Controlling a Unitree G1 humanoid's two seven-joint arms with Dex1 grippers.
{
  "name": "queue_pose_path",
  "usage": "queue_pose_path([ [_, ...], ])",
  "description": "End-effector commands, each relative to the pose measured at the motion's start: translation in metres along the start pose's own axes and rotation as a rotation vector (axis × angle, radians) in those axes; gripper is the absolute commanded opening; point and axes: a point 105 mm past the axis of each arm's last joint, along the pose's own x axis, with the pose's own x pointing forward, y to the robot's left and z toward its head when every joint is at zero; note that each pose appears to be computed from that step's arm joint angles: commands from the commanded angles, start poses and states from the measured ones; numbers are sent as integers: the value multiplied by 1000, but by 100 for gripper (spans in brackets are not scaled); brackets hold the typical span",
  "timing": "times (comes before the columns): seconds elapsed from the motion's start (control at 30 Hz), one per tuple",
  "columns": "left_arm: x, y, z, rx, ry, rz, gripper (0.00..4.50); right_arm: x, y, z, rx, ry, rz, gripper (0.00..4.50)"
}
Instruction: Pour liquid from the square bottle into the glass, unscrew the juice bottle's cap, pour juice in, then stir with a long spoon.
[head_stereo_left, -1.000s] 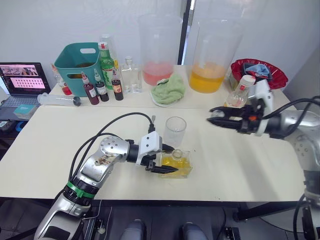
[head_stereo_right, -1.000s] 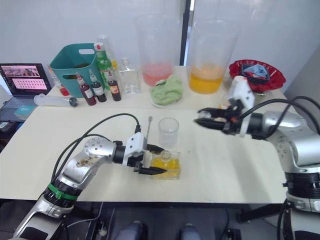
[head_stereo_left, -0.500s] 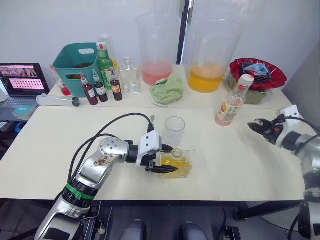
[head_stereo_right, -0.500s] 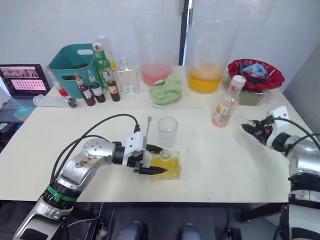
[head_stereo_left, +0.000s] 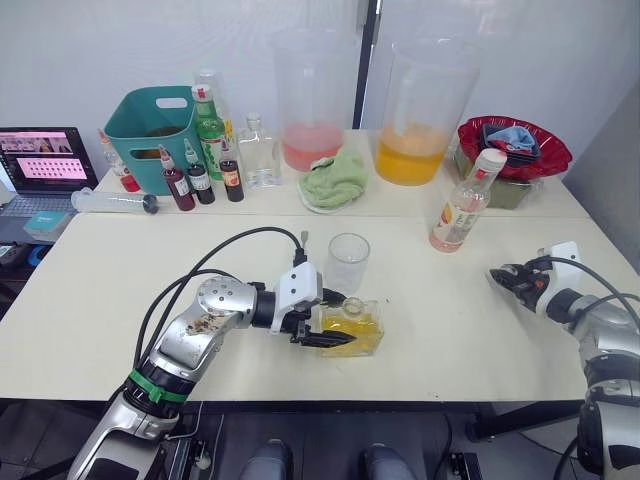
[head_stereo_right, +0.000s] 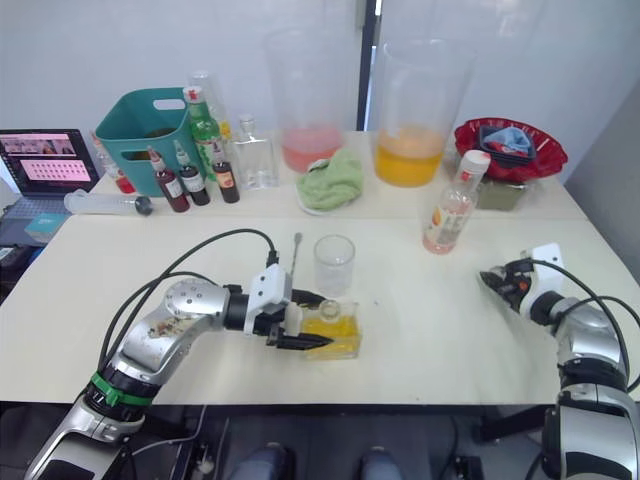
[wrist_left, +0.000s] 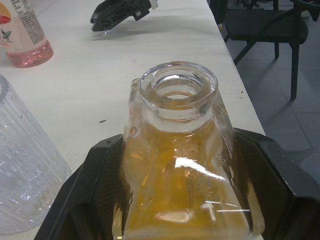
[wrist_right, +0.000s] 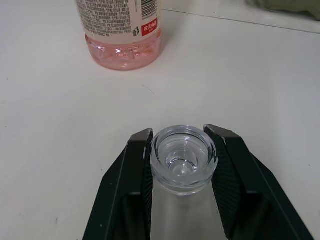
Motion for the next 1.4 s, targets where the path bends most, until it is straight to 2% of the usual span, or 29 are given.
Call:
queue_pose_path([
  [0.03, 4, -6, 2, 7, -3, -35, 277, -1, -3, 19, 28, -87, -1, 213],
  [0.27, -1, 3, 7, 20, -8, -14, 277, -9, -7, 57, -50, -167, 21, 447],
  [0.43, -3, 1, 10, 21, -20, -18, 277, -22, -2, 84, -128, -179, 108, 450],
  [0.53, -4, 0, 12, 20, -25, -18, 277, -33, 12, 97, -169, -150, 220, 450],
  [0.73, -8, -4, 17, 17, -34, -21, 277, -57, 55, 109, -207, -83, 502, 450],
  [1.0, -18, -11, 40, 42, -67, -7, 277, -72, 108, 129, -205, -120, 742, 450],
  [1.1, -27, -13, 54, 41, -92, 24, 277, -75, 132, 137, -203, -134, 856, 450],
  [1.2, -43, -11, 58, 50, -54, 75, 277, -75, 150, 141, -201, -116, 945, 450],
  [1.4, -85, -2, 60, 69, 42, 210, 277, -73, 163, 144, -223, -119, 1029, 450],
])
